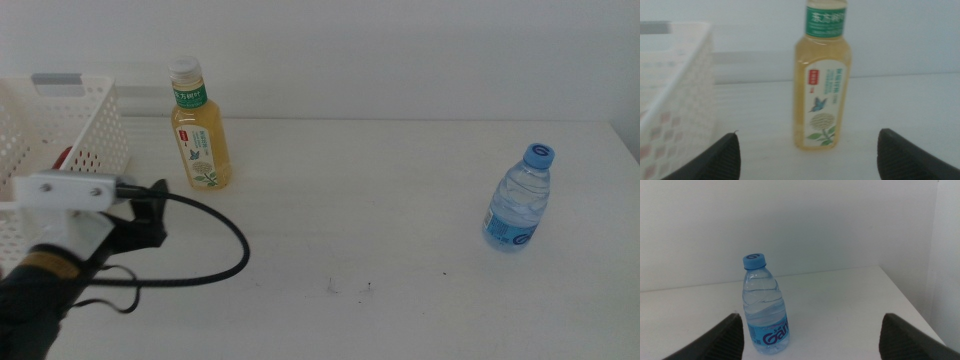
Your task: Use arms to grab the bottles and put them into the dustbin to the left of the table.
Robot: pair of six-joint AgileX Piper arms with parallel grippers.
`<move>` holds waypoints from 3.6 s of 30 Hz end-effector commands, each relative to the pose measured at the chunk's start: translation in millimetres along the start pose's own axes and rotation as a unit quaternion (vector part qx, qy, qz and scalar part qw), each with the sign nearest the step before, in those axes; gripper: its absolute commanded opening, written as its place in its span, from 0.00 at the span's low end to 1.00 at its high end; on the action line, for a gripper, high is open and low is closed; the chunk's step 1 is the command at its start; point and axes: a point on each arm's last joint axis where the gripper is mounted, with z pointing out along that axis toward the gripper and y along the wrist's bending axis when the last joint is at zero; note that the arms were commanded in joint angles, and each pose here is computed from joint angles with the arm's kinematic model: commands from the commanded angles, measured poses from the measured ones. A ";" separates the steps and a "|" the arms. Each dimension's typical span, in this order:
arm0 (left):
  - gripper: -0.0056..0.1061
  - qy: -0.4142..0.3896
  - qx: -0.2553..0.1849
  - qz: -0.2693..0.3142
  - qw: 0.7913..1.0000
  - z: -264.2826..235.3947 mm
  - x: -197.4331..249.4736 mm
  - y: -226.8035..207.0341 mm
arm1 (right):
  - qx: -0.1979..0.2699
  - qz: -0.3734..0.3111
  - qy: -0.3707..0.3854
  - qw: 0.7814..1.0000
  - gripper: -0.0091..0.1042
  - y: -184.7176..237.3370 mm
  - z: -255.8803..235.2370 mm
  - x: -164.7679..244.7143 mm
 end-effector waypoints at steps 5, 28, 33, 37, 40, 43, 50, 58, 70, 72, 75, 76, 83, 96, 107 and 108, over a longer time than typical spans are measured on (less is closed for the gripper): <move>0.89 -0.008 0.046 0.012 0.999 44.0 8.1 -5.1 | 0.002 -0.004 -0.006 1.000 0.90 -0.3 -0.2 0.0; 0.89 -0.011 0.066 0.021 0.998 144.3 16.1 -2.5 | 0.002 -0.004 -0.006 1.000 0.90 -0.3 -0.2 0.0; 0.89 -0.012 0.069 0.025 0.997 161.0 20.5 -1.6 | 0.002 -0.004 -0.006 1.000 0.90 -0.3 -0.2 0.0; 0.89 -0.015 0.070 0.026 0.997 174.6 25.6 -0.4 | 0.002 -0.004 -0.006 1.000 0.89 -0.3 -0.2 0.0; 0.89 -0.014 0.068 0.026 0.997 182.5 30.2 0.8 | 0.002 -0.004 -0.006 1.000 0.89 -0.3 -0.2 0.0; 0.87 -0.014 0.071 0.028 0.997 189.2 33.8 0.9 | 0.002 -0.004 -0.006 1.000 0.89 -0.3 -0.2 0.0; 0.30 0.007 0.095 0.017 0.995 174.5 17.5 -5.8 | 0.002 -0.004 -0.006 1.000 0.89 -0.3 -0.2 0.0; 0.03 0.155 0.052 0.007 0.986 97.6 -82.2 -12.3 | 0.002 -0.004 -0.006 1.000 0.89 -0.3 -0.2 0.0; 0.03 0.089 0.137 -0.079 0.983 31.9 -193.2 22.8 | 0.002 -0.004 -0.006 1.000 0.89 -0.3 -0.2 0.0; 0.03 0.078 0.127 -0.072 0.986 31.4 -199.6 27.7 | 0.002 -0.004 -0.006 1.000 0.89 -0.3 -0.2 0.0; 0.03 0.068 0.130 -0.057 0.988 31.2 -206.2 27.2 | 0.002 -0.004 -0.006 1.000 0.89 -0.3 -0.2 0.0; 0.03 0.064 0.130 -0.050 0.988 30.8 -208.1 27.0 | 0.002 -0.004 -0.006 1.000 0.89 -0.3 -0.2 0.0; 0.03 0.057 0.111 -0.030 0.992 31.8 -208.7 30.7 | 0.002 -0.004 -0.006 1.000 0.89 -0.3 -0.2 0.0; 0.03 0.004 -0.088 0.089 0.992 34.3 -206.5 36.3 | 0.002 -0.004 -0.006 1.000 0.89 -0.3 -0.2 0.0; 0.03 0.243 -0.060 0.050 0.967 24.5 -264.9 75.1 | 0.002 -0.004 -0.006 1.000 0.89 -0.3 -0.2 0.0; 0.03 0.250 -0.055 0.045 0.966 26.3 -269.2 79.9 | 0.002 -0.004 -0.006 1.000 0.89 -0.3 -0.2 0.0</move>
